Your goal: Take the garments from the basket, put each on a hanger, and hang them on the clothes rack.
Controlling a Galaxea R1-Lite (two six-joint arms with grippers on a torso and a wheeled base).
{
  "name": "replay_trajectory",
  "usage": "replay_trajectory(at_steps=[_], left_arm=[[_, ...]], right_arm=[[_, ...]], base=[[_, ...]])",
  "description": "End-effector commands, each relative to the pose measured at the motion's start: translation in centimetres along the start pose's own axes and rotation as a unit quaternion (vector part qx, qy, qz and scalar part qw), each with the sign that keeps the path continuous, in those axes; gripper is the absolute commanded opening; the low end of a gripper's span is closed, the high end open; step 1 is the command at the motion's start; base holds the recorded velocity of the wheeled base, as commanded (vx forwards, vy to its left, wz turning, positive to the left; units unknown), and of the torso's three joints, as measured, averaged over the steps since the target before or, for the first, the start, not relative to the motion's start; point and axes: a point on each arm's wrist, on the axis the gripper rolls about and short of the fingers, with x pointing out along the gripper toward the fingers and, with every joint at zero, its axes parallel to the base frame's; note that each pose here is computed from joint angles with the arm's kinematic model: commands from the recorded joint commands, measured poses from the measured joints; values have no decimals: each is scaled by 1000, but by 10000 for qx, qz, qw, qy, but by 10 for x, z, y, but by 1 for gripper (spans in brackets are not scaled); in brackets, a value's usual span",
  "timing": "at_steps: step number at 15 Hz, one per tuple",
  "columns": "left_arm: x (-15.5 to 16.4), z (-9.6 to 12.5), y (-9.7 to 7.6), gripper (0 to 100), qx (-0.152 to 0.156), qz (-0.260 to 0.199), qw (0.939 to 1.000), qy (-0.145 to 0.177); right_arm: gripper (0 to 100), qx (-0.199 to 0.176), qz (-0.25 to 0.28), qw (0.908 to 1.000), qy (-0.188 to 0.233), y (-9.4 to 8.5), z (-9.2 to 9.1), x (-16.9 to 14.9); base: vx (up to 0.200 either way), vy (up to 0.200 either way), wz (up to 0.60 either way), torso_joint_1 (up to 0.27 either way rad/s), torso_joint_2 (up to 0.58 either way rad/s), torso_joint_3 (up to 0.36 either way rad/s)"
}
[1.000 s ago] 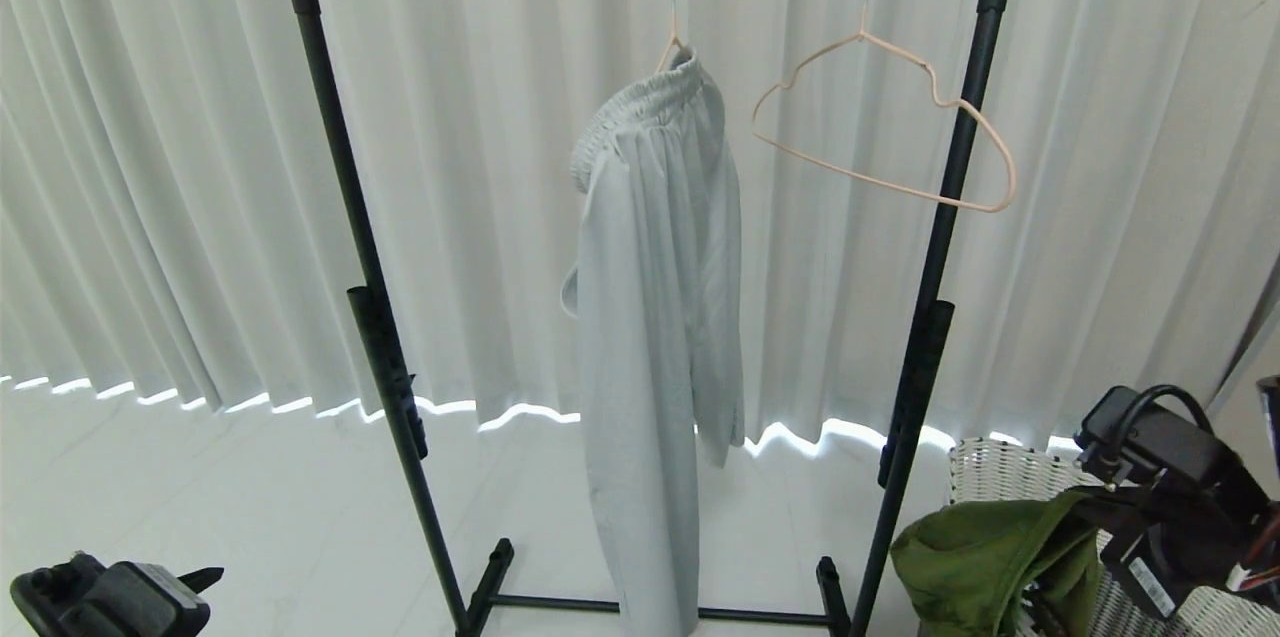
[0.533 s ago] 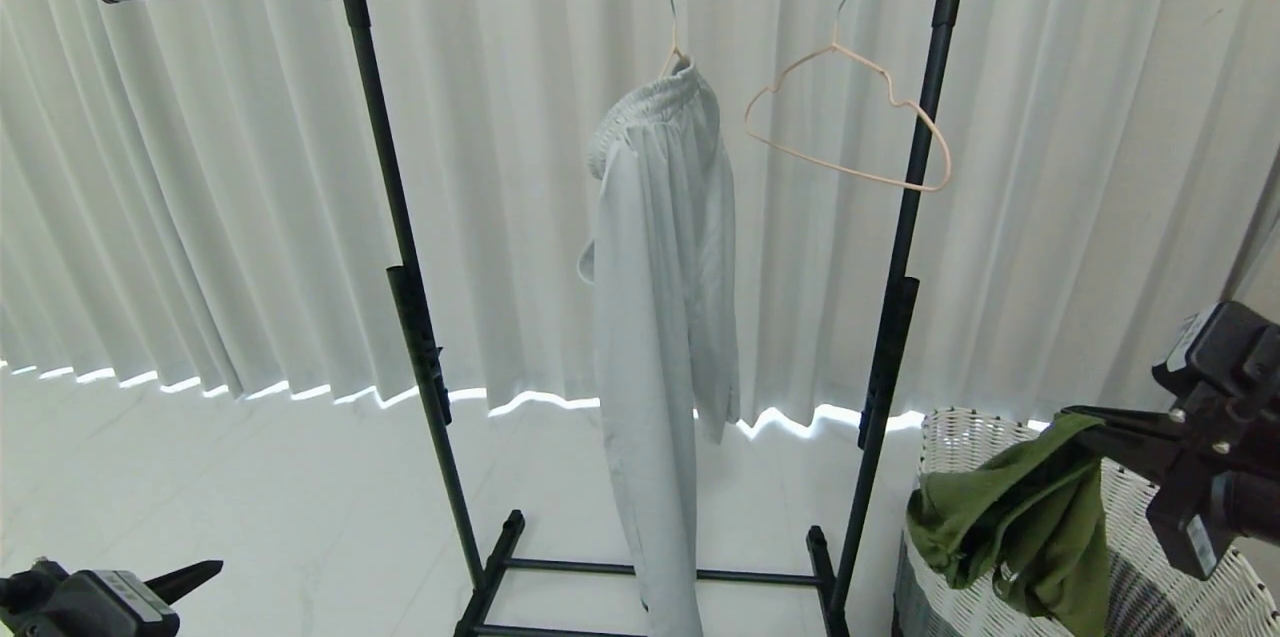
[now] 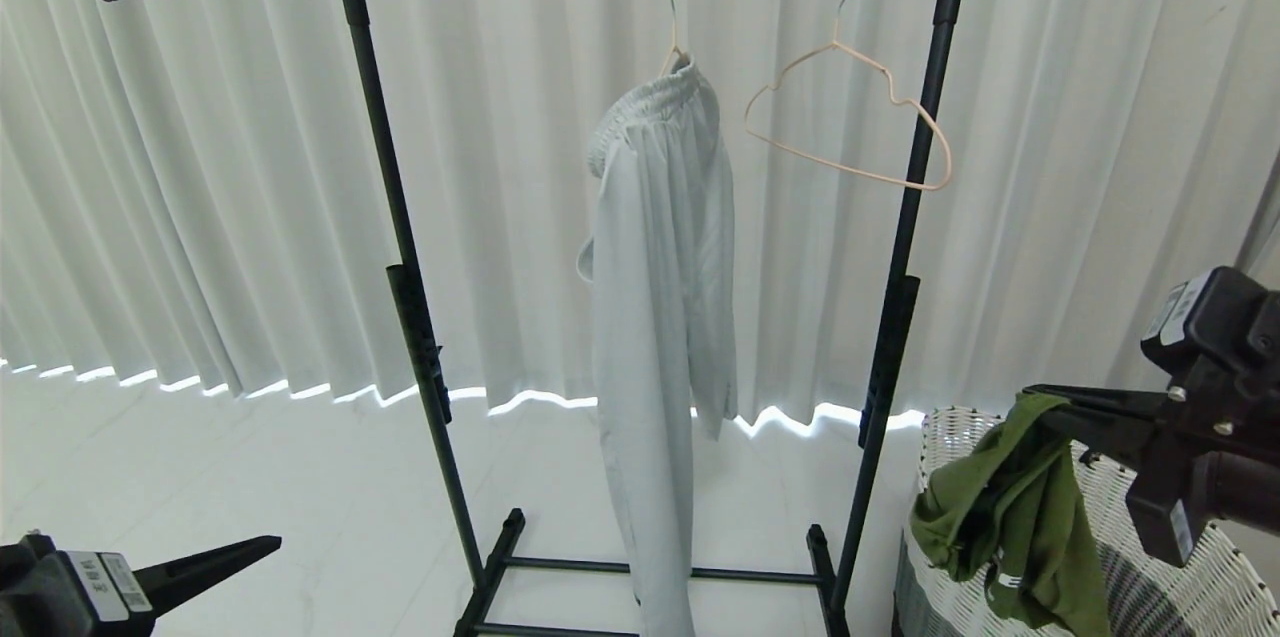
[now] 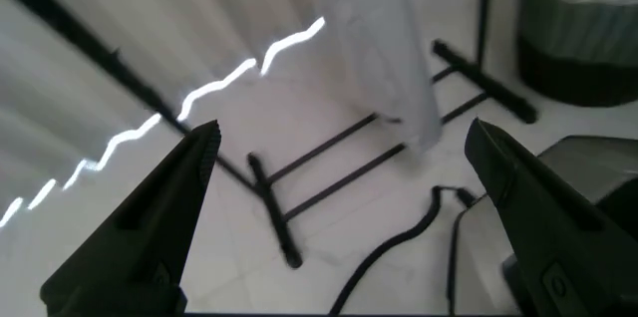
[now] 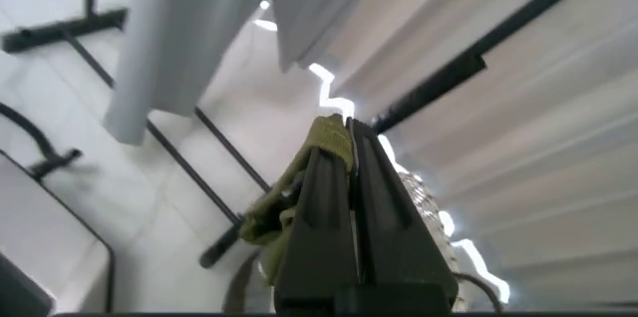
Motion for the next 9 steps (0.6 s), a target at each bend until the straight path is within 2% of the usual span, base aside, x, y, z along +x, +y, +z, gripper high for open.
replay_trajectory(at_steps=[1,3,5,6,9], left_arm=[[6,13,3,100,8,-491,9986,-199],[18,24,8,100,-37,-900,9957,-214],[32,43,10,100,-42,-1347,9903,-326],[49,65,6,100,-266,-1791,9827,-378],[90,98,-20,100,-567,-2710,9608,-143]], right_arm=[[0,131,346,9992,-145,10,16,10],[0,272,587,9975,-267,18,28,16],[0,354,697,9964,-326,22,37,23],[0,547,814,9943,-423,26,46,26],[0,1152,1095,9853,-619,35,65,27]], base=[[0,0,0,0,0,0],[0,0,0,0,0,0],[0,0,0,0,0,0],[0,0,0,0,0,0],[0,0,0,0,0,0]])
